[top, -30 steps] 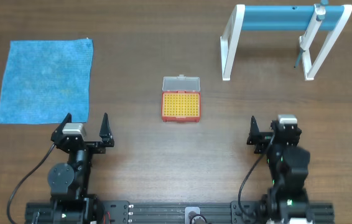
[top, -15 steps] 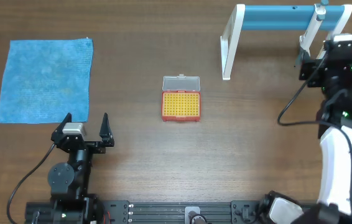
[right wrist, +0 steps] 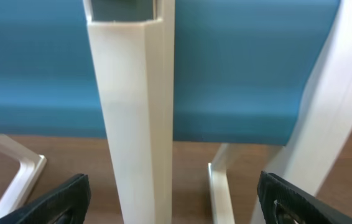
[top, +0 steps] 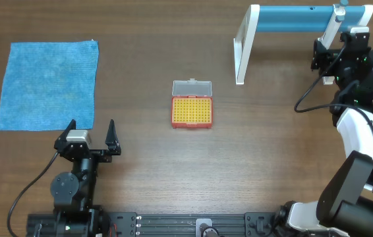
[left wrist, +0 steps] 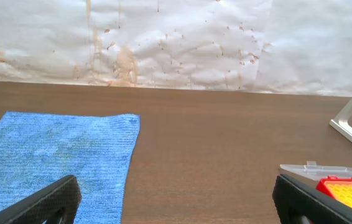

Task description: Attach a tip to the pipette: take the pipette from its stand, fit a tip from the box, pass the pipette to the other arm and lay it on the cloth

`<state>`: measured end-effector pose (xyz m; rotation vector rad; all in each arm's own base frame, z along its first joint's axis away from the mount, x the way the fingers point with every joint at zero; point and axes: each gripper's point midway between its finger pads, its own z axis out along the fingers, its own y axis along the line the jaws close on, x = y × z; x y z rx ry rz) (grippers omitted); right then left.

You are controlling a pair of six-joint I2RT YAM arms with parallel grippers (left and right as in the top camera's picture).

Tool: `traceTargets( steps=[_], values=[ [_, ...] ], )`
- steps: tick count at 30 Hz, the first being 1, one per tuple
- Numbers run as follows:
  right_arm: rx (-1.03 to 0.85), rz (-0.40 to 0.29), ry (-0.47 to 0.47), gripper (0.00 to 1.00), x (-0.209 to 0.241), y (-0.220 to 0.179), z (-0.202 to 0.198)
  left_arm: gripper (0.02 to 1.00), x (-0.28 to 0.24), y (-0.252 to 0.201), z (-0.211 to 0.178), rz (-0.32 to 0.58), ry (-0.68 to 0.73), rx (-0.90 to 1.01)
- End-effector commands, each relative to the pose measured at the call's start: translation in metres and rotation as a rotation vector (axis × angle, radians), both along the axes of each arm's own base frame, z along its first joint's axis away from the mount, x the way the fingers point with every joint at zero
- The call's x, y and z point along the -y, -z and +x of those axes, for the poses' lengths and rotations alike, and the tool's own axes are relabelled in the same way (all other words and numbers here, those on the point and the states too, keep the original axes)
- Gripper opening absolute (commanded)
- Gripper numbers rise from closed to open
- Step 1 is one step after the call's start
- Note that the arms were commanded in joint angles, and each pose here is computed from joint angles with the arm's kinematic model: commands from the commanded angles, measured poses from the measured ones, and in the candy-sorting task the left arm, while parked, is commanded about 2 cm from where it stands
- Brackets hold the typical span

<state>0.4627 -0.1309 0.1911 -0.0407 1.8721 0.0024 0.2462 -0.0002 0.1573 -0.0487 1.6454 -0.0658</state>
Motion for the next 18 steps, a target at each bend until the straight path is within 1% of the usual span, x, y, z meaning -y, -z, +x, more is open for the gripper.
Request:
traceTargets(
  steps=[1,11,12,16,18],
  values=[
    [0.021,0.055,-0.015,0.884,-0.007,0.003,0.012,0.998,0.000,0.001,0.000,0.006,-0.002,-0.003],
    [0.058,0.079,-0.013,0.869,-0.007,0.008,0.023,0.998,0.000,0.001,0.000,0.006,-0.002,-0.003],
    [0.061,0.077,-0.013,0.836,-0.007,0.007,0.024,0.998,0.000,0.001,0.000,0.006,-0.002,-0.003],
    [0.061,0.077,-0.013,0.612,-0.007,0.007,0.024,0.998,0.000,0.001,0.000,0.006,-0.002,-0.003],
    [0.061,0.077,-0.013,0.584,-0.007,0.007,0.024,0.998,0.000,0.001,0.000,0.006,-0.002,-0.003]
  ],
)
